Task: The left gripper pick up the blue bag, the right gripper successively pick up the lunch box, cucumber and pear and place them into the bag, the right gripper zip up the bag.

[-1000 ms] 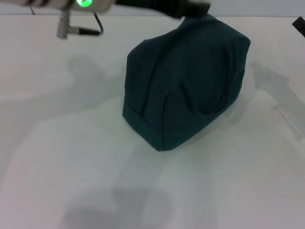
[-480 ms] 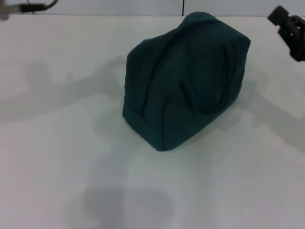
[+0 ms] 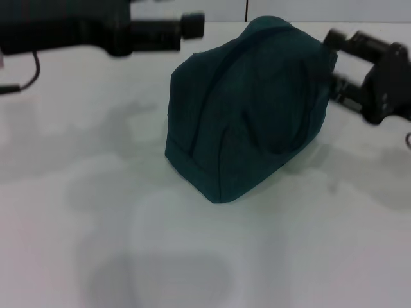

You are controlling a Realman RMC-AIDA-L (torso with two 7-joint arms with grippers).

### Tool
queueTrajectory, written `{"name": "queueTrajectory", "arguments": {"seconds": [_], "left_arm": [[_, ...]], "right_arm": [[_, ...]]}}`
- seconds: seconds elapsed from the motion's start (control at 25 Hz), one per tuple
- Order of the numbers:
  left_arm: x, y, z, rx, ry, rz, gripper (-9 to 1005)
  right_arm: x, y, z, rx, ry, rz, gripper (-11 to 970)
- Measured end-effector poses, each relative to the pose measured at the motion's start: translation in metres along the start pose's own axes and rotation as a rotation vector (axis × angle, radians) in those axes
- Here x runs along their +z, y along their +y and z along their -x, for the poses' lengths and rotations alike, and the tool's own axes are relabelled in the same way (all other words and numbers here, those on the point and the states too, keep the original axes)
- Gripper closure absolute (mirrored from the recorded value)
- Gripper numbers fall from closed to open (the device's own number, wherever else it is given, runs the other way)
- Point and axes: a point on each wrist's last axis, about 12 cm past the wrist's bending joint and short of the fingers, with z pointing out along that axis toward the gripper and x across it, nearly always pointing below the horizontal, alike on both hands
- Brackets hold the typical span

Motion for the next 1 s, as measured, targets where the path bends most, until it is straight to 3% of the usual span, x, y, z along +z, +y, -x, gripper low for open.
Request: {"name": "queueTrajectory", "arguments": {"seconds": [0.24, 0.64, 1.0], "left_arm": [[-0.008, 0.006, -0.038, -0.038, 0.004, -0.081, 101], [-0.025, 0.000, -0.090, -0.005, -0.029, -0.212, 101], [-0.032, -0.006, -0.108, 0.007, 0.031, -0.258, 101]], "right_arm": [[0.012, 0.004, 0.001, -0.069, 0.132, 0.171, 461], [0.038, 0.022, -0.007, 0.002, 0.251, 0.340, 75], [0.047, 0.031, -0.014, 0.015, 0.299, 0.393, 73]]}}
